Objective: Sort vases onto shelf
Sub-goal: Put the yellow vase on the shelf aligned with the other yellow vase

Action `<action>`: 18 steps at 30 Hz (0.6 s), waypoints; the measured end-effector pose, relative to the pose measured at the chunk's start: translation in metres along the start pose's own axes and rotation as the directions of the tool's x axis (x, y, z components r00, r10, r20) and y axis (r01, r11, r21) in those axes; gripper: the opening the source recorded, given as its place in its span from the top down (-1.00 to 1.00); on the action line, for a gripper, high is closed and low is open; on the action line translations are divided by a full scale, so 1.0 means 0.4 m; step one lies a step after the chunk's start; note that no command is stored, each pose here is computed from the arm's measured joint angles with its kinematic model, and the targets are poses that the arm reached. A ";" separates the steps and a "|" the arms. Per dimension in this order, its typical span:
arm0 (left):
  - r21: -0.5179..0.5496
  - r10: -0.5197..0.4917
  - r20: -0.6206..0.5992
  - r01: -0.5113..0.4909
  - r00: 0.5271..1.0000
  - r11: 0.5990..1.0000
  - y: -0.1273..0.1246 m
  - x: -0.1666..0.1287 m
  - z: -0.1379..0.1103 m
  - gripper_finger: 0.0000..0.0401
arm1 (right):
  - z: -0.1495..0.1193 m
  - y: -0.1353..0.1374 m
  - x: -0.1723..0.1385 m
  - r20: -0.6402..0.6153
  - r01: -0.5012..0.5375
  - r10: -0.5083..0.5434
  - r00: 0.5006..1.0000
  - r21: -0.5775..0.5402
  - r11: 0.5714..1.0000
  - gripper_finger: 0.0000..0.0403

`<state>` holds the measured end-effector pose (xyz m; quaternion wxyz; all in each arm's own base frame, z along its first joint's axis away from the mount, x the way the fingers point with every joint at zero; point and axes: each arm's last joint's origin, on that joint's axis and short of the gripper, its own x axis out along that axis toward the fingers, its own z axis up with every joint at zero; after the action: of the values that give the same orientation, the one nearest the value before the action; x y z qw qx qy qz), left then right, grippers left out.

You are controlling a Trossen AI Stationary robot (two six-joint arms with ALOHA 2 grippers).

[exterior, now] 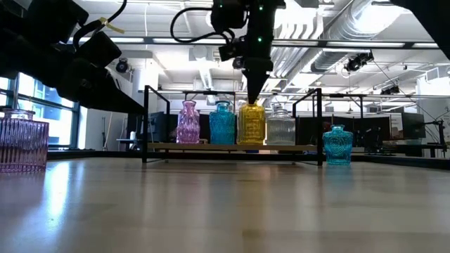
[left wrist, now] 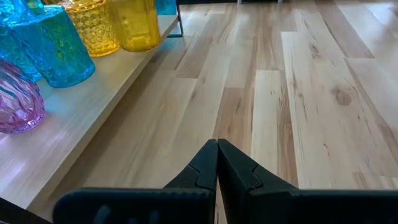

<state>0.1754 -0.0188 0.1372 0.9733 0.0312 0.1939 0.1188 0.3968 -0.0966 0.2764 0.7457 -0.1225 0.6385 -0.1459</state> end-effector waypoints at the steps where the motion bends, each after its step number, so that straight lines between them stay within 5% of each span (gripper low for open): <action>1: 0.000 0.000 0.000 0.000 1.000 1.000 0.000 0.000 0.000 1.00 | 0.000 -0.003 0.004 -0.003 0.005 -0.005 1.000 0.003 1.000 0.45; 18: -0.001 0.000 0.000 0.000 1.000 1.000 0.000 0.000 0.000 1.00 | -0.008 -0.024 0.039 -0.046 0.039 -0.038 0.998 0.024 0.999 0.45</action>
<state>0.1754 -0.0187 0.1372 0.9733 0.0310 0.1939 0.1191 0.3953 -0.1113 0.2650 0.7295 -0.1222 0.6509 -0.1708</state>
